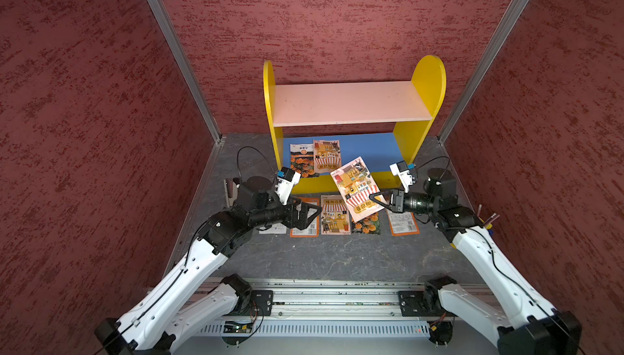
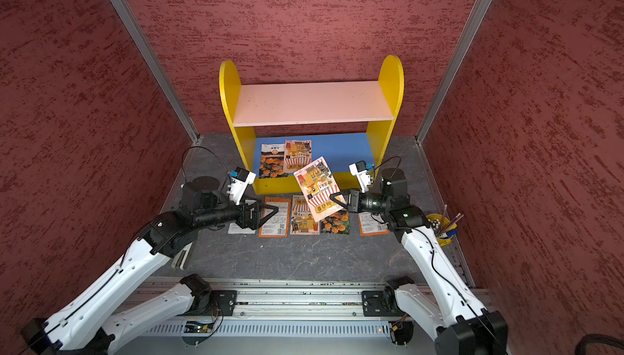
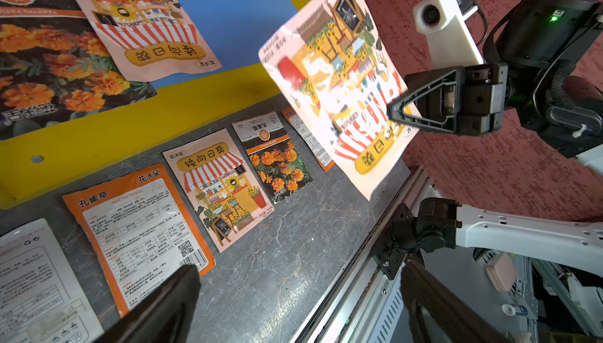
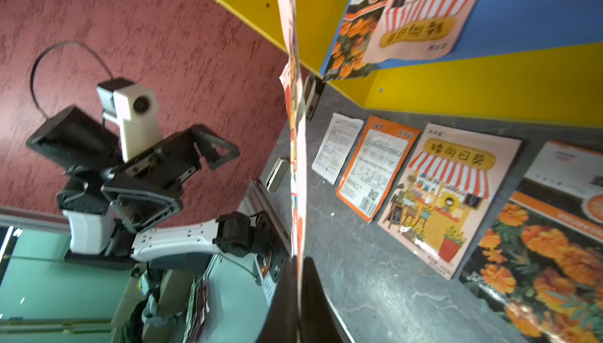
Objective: Take the seed bag off the shelf
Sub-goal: Pick up the seed packet from the shelf.
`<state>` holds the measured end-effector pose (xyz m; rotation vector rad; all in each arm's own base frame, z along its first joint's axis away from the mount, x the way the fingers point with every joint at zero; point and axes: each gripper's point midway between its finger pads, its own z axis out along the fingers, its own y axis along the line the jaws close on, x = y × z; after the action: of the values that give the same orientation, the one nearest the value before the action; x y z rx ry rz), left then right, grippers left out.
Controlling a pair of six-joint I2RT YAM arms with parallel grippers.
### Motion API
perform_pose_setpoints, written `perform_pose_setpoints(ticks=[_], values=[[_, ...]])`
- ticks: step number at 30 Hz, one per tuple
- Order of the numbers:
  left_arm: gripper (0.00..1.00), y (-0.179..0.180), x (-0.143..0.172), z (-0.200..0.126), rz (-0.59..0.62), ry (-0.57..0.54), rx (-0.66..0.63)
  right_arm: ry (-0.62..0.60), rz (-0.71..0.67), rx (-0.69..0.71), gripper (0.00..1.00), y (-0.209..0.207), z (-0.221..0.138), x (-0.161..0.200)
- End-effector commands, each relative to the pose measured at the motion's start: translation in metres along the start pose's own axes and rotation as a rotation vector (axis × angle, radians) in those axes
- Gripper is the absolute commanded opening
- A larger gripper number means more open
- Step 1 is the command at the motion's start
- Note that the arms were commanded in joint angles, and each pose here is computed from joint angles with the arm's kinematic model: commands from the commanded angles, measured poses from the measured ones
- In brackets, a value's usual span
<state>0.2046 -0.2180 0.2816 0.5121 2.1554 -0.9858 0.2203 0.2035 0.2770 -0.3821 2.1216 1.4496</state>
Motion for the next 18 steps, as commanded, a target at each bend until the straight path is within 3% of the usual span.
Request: perform_pose_setpoints(ticks=[1, 8, 14, 18], values=[[1.0, -0.016, -0.002, -0.004, 0.075, 0.03, 0.103, 0.129, -0.058, -0.07, 0.0, 0.034, -0.007, 0.035], [1.0, -0.039, -0.026, -0.01, 0.104, -0.039, 0.276, 0.243, -0.12, -0.148, 0.0, 0.066, 0.005, 0.058], [0.99, -0.055, -0.025, -0.008, 0.107, -0.004, 0.4, 0.278, -0.166, -0.201, 0.0, 0.084, 0.014, 0.063], [0.87, -0.061, -0.014, -0.003, 0.06, 0.06, 0.489, 0.265, -0.188, -0.207, 0.0, 0.089, 0.015, 0.059]])
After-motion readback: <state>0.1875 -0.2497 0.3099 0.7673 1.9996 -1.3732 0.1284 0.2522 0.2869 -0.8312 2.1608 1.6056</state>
